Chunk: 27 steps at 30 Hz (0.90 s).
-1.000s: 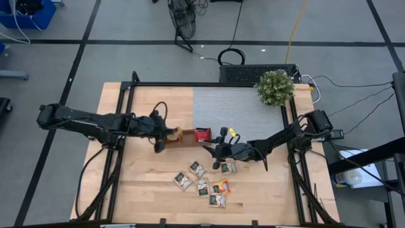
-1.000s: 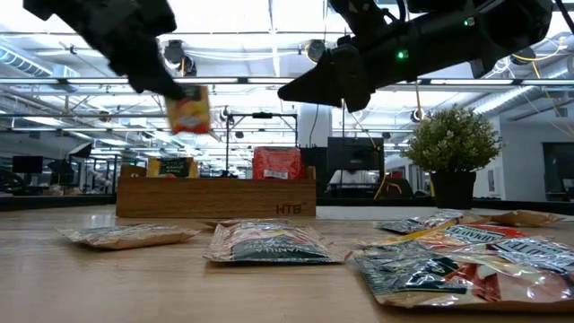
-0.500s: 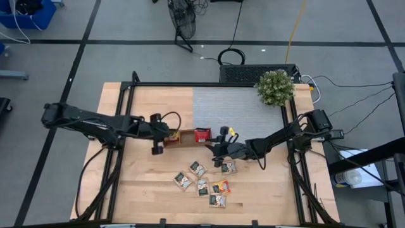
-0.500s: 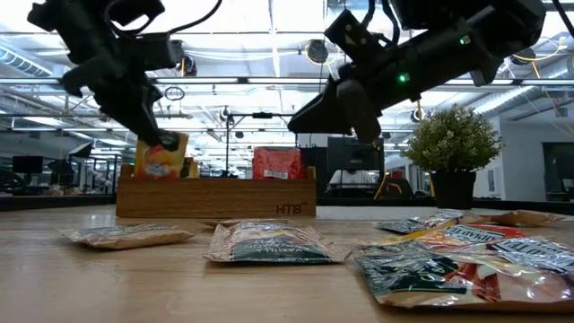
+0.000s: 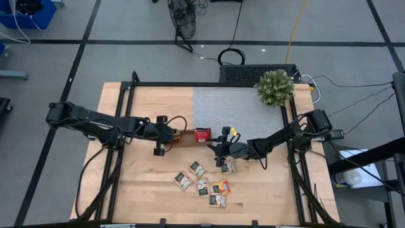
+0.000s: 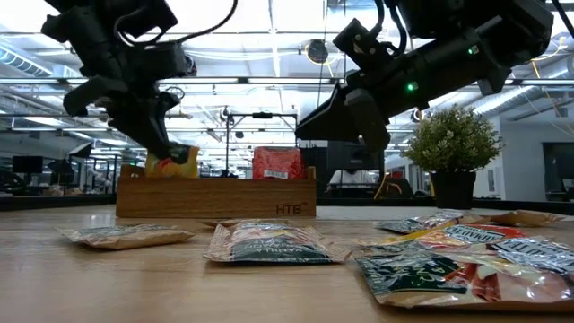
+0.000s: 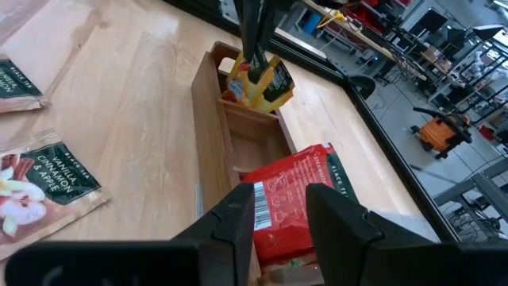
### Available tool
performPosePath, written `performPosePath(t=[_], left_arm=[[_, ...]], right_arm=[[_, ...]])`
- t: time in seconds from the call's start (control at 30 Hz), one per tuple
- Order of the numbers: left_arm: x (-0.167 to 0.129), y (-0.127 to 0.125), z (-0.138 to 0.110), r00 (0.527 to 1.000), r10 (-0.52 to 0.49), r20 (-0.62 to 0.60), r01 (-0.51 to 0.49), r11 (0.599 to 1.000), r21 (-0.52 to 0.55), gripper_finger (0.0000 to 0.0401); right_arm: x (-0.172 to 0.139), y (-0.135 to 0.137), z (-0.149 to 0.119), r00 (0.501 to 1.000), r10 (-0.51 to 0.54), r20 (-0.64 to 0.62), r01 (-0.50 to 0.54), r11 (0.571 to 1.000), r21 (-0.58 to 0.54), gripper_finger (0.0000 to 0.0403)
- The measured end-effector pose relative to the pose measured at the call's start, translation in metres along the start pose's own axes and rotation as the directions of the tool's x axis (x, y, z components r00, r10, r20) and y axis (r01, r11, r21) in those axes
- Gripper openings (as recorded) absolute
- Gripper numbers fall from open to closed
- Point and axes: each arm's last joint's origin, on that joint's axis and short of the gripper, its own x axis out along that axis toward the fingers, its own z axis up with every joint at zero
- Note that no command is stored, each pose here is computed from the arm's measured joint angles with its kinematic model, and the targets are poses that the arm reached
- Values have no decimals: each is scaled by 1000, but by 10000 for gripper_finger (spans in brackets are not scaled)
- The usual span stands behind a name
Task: Pick & Place Tea
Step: Put the yellow tea bag into the left section of the wooden organizer
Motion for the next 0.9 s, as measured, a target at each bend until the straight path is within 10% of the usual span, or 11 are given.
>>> performPosePath(t=[0.37,0.9], left_arm=[[16,9,-4,996,33,-77,-38,997,-61,7],[15,10,-4,995,63,-77,-72,989,-126,118]], right_arm=[[0,0,0,1000,0,0,0,1000,-1,105],[0,0,0,1000,0,-1,0,1000,-2,105]])
